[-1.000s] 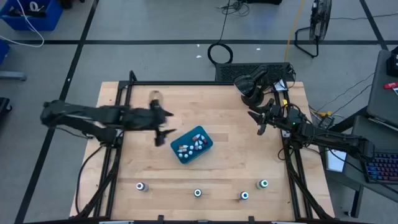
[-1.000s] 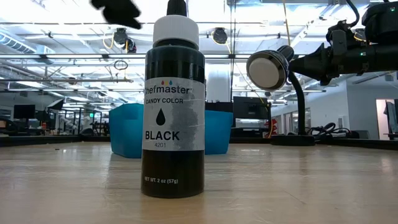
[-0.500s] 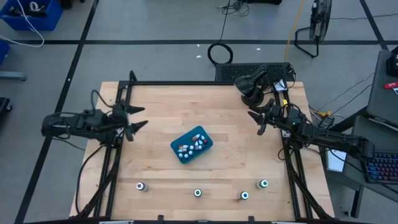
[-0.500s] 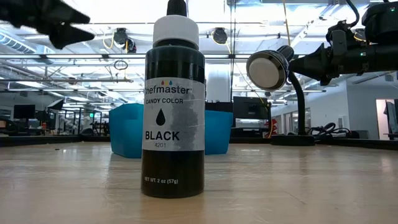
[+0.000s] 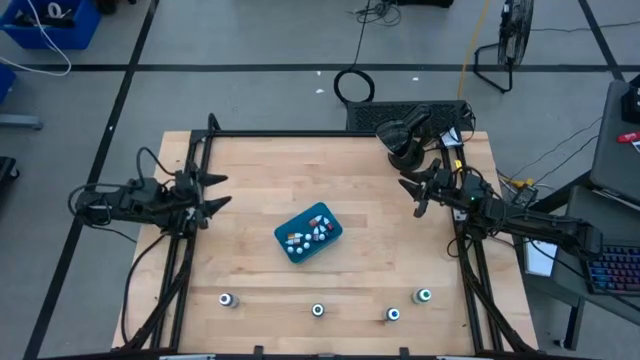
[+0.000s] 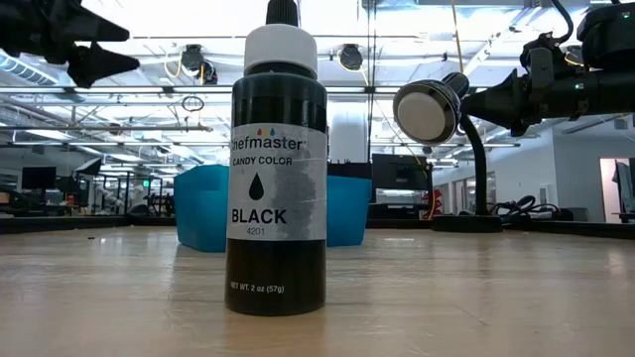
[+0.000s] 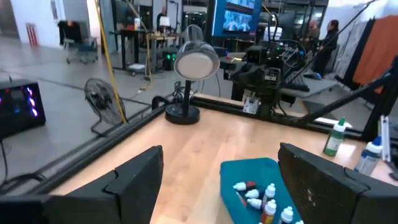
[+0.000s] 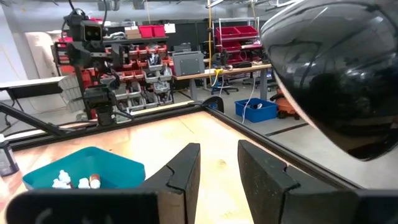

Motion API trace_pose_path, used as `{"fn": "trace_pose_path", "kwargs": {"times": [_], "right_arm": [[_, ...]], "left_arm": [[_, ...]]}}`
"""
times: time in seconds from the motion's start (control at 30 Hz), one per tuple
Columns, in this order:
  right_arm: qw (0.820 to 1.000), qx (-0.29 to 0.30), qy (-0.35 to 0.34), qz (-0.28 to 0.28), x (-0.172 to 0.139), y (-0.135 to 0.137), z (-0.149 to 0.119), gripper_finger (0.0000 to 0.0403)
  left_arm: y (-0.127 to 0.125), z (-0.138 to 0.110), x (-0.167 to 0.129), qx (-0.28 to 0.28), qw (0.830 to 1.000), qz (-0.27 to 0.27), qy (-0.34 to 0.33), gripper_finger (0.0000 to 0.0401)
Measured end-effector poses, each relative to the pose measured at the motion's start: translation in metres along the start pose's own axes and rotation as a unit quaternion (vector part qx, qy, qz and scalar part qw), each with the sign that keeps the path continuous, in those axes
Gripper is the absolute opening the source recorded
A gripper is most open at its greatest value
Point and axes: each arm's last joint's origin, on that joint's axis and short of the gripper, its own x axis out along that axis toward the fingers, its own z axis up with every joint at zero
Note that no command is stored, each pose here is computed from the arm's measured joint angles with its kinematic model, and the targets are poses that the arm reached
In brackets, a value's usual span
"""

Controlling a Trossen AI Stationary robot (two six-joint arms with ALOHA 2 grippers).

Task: Pick & Place food coloring
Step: Put the green food coloring bottle into the blue bin

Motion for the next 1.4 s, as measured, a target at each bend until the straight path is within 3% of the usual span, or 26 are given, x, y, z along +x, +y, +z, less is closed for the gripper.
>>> {"fn": "trace_pose_path", "kwargs": {"times": [0.3, 0.5, 0.67, 0.83, 1.0, 1.17, 1.2, 1.23, 1.3, 1.33, 1.4], "right_arm": [[1.0, -0.003, -0.001, 0.0, 0.0, 0.0, 0.0, 0.01], [0.988, -0.147, -0.017, -0.051, 0.0, -0.003, 0.004, 0.01], [0.976, -0.194, -0.008, -0.1, -0.001, -0.006, 0.004, 0.01], [0.947, -0.287, 0.017, -0.146, -0.001, -0.008, 0.003, 0.01], [0.918, -0.37, 0.032, -0.142, -0.001, -0.008, 0.003, 0.01], [0.873, -0.461, 0.004, -0.158, -0.002, -0.008, 0.012, 0.01], [0.879, -0.455, -0.013, -0.144, -0.002, -0.006, 0.014, 0.01], [0.902, -0.416, -0.036, -0.111, -0.001, -0.004, 0.014, 0.01], [0.965, -0.249, -0.078, 0.003, -0.001, 0.004, 0.015, 0.01], [0.981, -0.16, -0.09, 0.057, -0.002, 0.007, 0.016, 0.01], [0.984, -0.049, -0.12, 0.119, -0.003, 0.011, 0.023, 0.01]], "left_arm": [[-0.001, -0.021, 0.009, -0.026, 0.999, 0.007, 0.035, 0.0314], [-0.001, -0.025, 0.01, -0.025, 0.999, 0.008, 0.045, 0.0313], [-0.001, -0.025, 0.01, -0.018, 0.999, 0.008, 0.046, 0.0319], [-0.001, -0.025, 0.01, -0.017, 0.999, 0.008, 0.046, 0.0313], [-0.001, -0.025, 0.01, -0.017, 0.999, 0.008, 0.046, 0.0306], [-0.001, -0.025, 0.01, -0.017, 0.999, 0.008, 0.046, 0.0312], [-0.001, -0.025, 0.01, -0.017, 0.999, 0.008, 0.046, 0.0313], [-0.001, -0.025, 0.01, -0.017, 0.999, 0.008, 0.046, 0.0315], [-0.001, -0.025, 0.01, -0.017, 0.999, 0.008, 0.047, 0.0318], [-0.001, -0.025, 0.01, -0.017, 0.999, 0.008, 0.047, 0.0319], [-0.001, -0.025, 0.01, -0.017, 0.999, 0.008, 0.047, 0.0319]]}}
